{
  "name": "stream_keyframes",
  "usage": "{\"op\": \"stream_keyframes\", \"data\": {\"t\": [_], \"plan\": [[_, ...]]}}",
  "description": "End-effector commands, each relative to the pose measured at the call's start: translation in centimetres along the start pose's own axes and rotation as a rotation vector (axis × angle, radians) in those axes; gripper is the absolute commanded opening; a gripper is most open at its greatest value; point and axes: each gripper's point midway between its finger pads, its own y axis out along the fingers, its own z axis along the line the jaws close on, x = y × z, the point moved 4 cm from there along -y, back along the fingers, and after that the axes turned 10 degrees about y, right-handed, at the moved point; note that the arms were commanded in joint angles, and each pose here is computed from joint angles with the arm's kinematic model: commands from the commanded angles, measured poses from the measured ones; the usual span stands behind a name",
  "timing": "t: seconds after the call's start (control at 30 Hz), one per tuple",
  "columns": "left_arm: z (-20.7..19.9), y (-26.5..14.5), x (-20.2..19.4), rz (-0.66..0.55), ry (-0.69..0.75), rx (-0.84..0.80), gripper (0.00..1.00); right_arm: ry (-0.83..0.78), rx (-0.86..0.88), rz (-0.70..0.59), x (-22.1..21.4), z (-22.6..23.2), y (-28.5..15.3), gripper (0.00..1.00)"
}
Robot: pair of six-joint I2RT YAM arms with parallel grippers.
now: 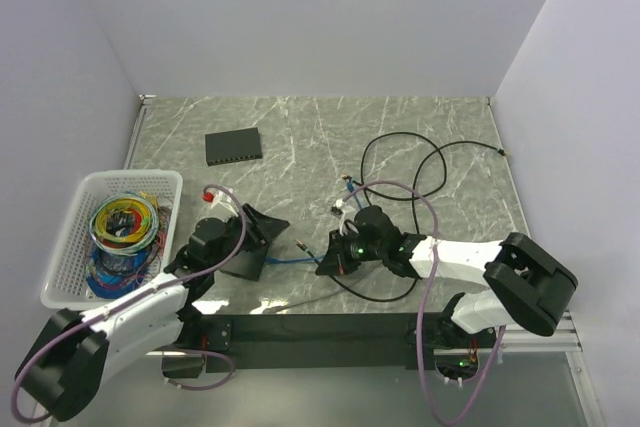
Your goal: Insert the plug into the switch port
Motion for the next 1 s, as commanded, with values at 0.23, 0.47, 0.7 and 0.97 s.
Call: {"op": "stream_keyframes", "data": {"t": [0.23,0.47,0.7,0.97], "plan": [[-2.7,1.1,0.3,-0.011,-0.053,-0.199,0.59,-0.05,0.369,-0.064,2.5,5.4,0.3,0.0],[-2.6,1.0,0.4,-0.021,-0.051,-0.189,0.55,-0.02,0.356,-0.086,3.1,4.7,0.6,0.0],[-2.0,0.6,0.3,-0.018,-0.04,-0.145,0.53,0.007,0.421,-0.117,4.1,5.2,0.0,0.0],[-1.8,0.4,0.0,-0.015,-0.046,-0.152,0.49,0.012,0.425,-0.103,4.4,5.3,0.5,0.0]]}}
